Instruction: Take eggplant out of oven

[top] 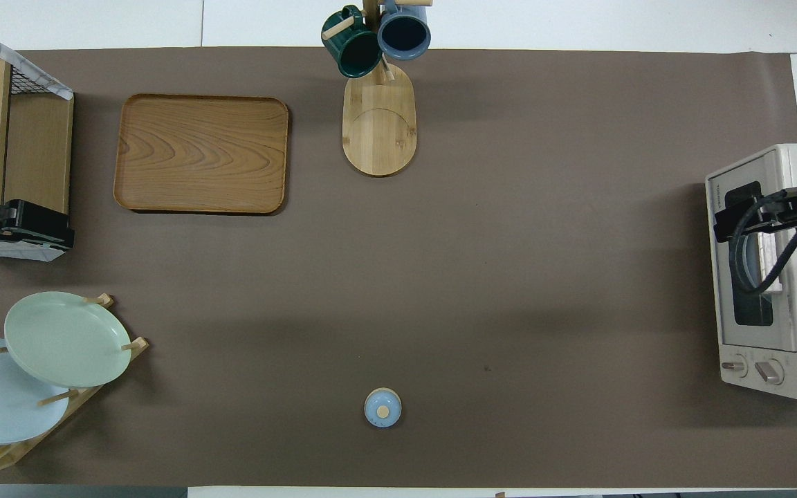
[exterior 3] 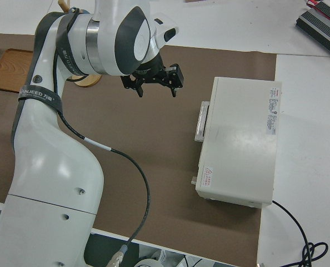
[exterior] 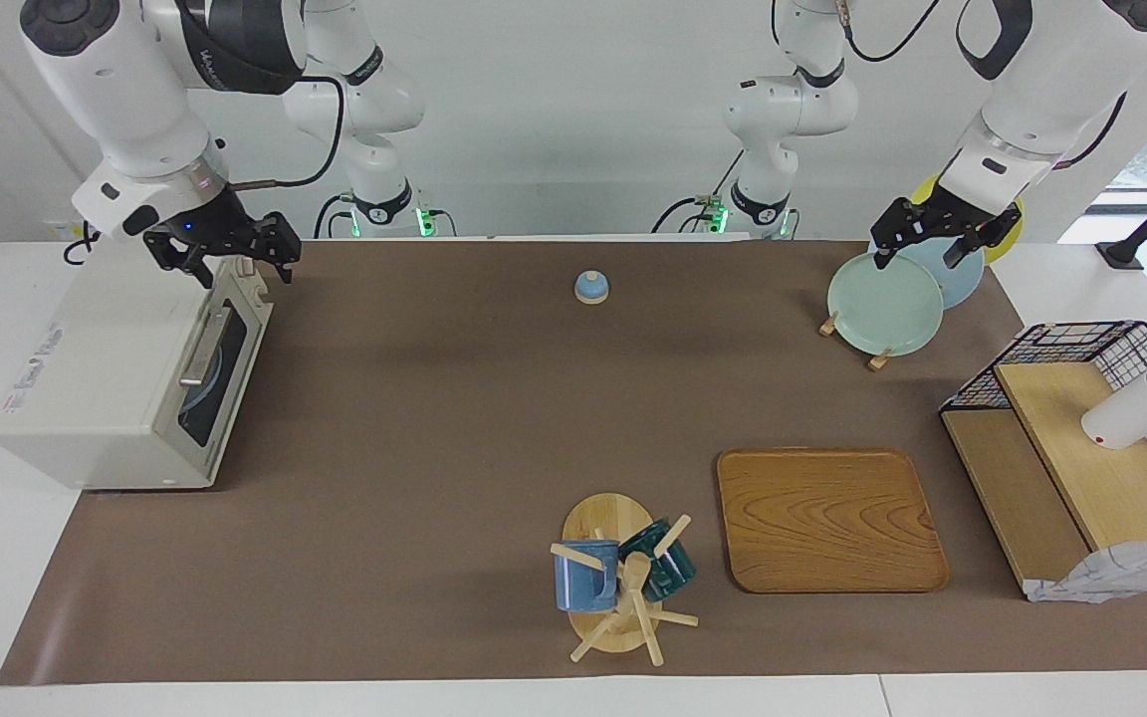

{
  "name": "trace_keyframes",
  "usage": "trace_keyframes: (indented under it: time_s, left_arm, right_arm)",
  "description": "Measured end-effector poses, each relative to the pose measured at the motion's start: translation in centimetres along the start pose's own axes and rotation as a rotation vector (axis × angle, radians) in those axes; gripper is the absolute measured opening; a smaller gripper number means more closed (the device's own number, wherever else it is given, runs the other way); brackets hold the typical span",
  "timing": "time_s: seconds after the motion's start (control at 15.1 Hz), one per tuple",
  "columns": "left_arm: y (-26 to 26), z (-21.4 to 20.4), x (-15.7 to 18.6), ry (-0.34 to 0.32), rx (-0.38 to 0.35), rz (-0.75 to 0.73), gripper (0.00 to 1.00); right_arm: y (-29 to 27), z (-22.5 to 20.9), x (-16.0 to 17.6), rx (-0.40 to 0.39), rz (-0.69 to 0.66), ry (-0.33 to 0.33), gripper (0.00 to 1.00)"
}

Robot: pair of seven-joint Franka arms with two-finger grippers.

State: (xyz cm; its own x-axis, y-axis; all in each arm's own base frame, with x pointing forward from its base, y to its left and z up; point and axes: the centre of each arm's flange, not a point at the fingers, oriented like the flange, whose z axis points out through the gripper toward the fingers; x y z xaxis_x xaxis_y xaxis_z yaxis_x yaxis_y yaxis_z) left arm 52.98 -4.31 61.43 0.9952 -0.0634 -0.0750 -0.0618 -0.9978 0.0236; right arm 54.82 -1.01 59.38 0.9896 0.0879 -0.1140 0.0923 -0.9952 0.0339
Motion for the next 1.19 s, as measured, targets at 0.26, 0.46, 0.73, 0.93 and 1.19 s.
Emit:
trace_keyframes:
  time_s: [0.26, 0.46, 0.73, 0.93, 1.19]
  left_arm:
    - [0.0, 0.0, 0.0, 0.000, 0.000, 0.000, 1.00]
    - [0.0, 0.0, 0.0, 0.000, 0.000, 0.000, 1.00]
    - [0.0, 0.0, 0.0, 0.000, 0.000, 0.000, 1.00]
    - [0.0, 0.0, 0.0, 0.000, 0.000, 0.000, 1.00]
    - [0.0, 0.0, 0.0, 0.000, 0.000, 0.000, 1.00]
  right_arm:
    - [0.0, 0.0, 0.0, 0.000, -0.001, 0.000, 1.00]
    - [-0.4, 0.0, 0.0, -0.001, -0.008, 0.000, 1.00]
    - [-0.5, -0.1, 0.1, -0.001, -0.033, 0.004, 0.92]
    - [-0.4, 0.6, 0.1, -0.001, -0.064, 0.008, 0.60]
    - [1.1, 3.9, -0.2, -0.005, -0.055, 0.062, 0.18]
